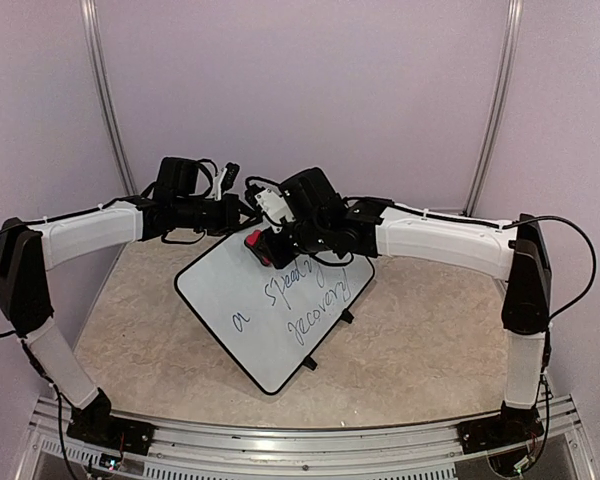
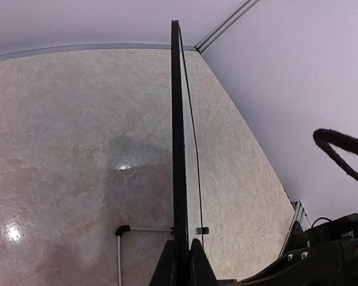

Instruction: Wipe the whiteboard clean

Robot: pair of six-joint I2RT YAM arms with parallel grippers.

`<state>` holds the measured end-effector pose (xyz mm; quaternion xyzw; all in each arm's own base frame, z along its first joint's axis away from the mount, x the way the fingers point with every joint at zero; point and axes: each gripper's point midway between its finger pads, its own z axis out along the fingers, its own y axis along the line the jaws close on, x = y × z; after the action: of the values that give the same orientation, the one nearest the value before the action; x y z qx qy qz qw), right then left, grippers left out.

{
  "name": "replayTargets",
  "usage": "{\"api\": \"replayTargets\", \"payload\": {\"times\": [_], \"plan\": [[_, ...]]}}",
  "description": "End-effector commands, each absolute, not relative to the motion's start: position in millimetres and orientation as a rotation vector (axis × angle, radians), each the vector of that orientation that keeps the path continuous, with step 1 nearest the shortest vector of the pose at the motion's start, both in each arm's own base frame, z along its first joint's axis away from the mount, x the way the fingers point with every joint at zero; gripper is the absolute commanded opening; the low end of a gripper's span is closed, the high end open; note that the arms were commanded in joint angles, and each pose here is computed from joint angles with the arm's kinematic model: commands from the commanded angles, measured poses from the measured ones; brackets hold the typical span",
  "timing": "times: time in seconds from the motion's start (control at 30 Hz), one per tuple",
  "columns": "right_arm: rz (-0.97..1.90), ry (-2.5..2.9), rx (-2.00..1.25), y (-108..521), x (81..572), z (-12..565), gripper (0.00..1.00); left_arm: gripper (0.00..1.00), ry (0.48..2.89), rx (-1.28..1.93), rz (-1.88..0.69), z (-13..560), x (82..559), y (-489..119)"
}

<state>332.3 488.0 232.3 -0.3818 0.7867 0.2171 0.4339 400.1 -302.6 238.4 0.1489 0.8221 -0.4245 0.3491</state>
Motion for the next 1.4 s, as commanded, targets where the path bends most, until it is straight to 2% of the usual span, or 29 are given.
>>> {"api": "replayTargets", "payload": {"times": [0.0,0.3,0.43,0.63,0.97,1.37], "plan": [[0.437,2.052,-0.902,462.3,354.7,199.7,0.25,0.0,2.104,0.506,-1.097,232.8,386.1,-314.2],[0.451,2.157,-0.751,404.5,416.0,172.0,0.25,0.0,2.1,0.509,-1.115,233.7,385.1,-315.3],[0.446,2.131,-0.734,396.3,433.0,176.7,0.25,0.0,2.1,0.51,-1.113,233.7,385.2,-315.3],[0.477,2.116,-0.78,400.5,427.8,179.3,0.25,0.0,2.099,0.514,-1.116,233.9,384.7,-315.6],[0.6,2.117,-0.88,398.8,373.9,157.5,0.25,0.0,2.093,0.516,-1.126,236.1,383.9,-316.5],[0.554,2.012,-0.838,430.8,419.1,197.8,0.25,0.0,2.093,0.521,-1.135,235.2,382.1,-318.0]]}}
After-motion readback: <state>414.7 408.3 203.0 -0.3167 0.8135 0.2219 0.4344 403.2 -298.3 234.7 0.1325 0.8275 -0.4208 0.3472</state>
